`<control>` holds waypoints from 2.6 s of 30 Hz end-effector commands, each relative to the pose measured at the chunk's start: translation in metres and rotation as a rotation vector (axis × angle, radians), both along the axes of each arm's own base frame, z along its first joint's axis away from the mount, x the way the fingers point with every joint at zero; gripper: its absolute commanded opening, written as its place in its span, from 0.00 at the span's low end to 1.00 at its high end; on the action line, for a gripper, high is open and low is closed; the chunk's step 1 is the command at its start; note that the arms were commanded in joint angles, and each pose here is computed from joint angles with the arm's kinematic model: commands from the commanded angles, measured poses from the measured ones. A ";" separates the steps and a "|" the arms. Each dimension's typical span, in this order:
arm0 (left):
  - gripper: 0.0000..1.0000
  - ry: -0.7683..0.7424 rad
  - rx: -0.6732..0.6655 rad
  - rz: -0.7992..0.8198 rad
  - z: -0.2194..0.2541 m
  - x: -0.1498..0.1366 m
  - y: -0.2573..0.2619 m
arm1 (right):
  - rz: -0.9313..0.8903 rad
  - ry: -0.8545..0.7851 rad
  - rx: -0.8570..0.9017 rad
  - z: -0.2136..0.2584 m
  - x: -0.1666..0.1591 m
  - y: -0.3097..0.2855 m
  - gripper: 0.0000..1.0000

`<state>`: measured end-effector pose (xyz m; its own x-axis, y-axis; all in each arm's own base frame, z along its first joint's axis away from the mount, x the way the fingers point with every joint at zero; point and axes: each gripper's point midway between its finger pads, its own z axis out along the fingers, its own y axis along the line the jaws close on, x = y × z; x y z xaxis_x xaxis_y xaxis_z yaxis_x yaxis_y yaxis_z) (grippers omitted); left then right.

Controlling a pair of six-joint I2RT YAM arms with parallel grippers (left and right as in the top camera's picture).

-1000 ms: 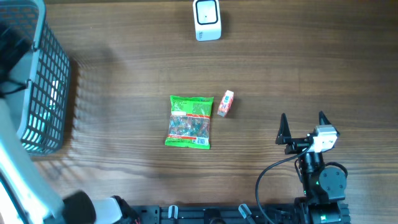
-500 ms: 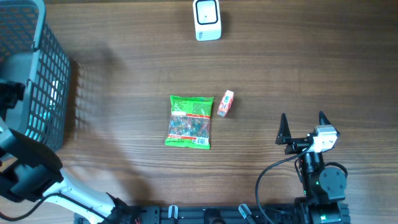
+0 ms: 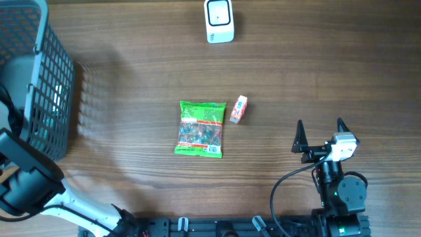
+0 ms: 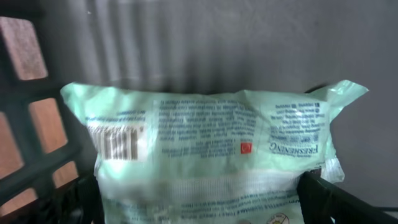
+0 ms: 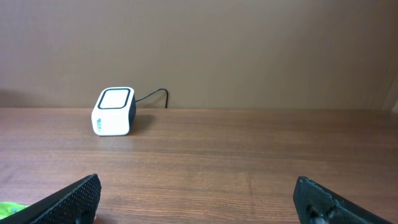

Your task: Scan the item barcode

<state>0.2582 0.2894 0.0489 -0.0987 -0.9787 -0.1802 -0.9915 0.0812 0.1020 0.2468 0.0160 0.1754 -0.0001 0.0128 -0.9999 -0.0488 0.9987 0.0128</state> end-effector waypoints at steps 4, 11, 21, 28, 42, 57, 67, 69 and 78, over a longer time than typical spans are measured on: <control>0.96 -0.055 -0.010 0.012 -0.016 0.006 -0.001 | -0.003 -0.010 -0.009 0.002 0.000 -0.001 1.00; 0.91 -0.126 0.009 -0.047 -0.003 0.024 0.006 | -0.003 -0.010 -0.009 0.002 0.000 -0.001 1.00; 1.00 -0.256 -0.033 -0.152 0.019 0.052 0.000 | -0.003 -0.010 -0.009 0.002 0.000 -0.001 1.00; 1.00 -0.258 0.023 -0.142 0.036 0.049 0.006 | -0.003 -0.011 -0.009 0.002 0.000 -0.001 1.00; 1.00 -0.207 -0.023 -0.135 -0.027 0.041 0.000 | -0.003 -0.011 -0.009 0.002 0.000 -0.001 1.00; 0.52 -0.390 0.221 -0.153 0.132 0.066 0.031 | -0.003 -0.011 -0.009 0.002 0.000 -0.001 1.00; 0.65 -0.722 0.558 -0.146 0.354 0.027 -0.022 | -0.003 -0.010 -0.009 0.002 0.000 -0.001 1.00; 0.72 -0.701 0.537 -0.154 0.348 0.026 -0.028 | -0.003 -0.010 -0.009 0.002 0.000 -0.001 1.00; 1.00 -0.447 0.238 0.110 0.214 0.048 0.000 | -0.003 -0.010 -0.009 0.002 0.000 -0.001 1.00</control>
<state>0.3004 0.2819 0.3049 0.0011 -0.8550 -0.5186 -0.9212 0.2008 -0.3331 0.2468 0.0160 0.1754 -0.0001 0.0128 -0.9999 -0.0488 0.9987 0.0128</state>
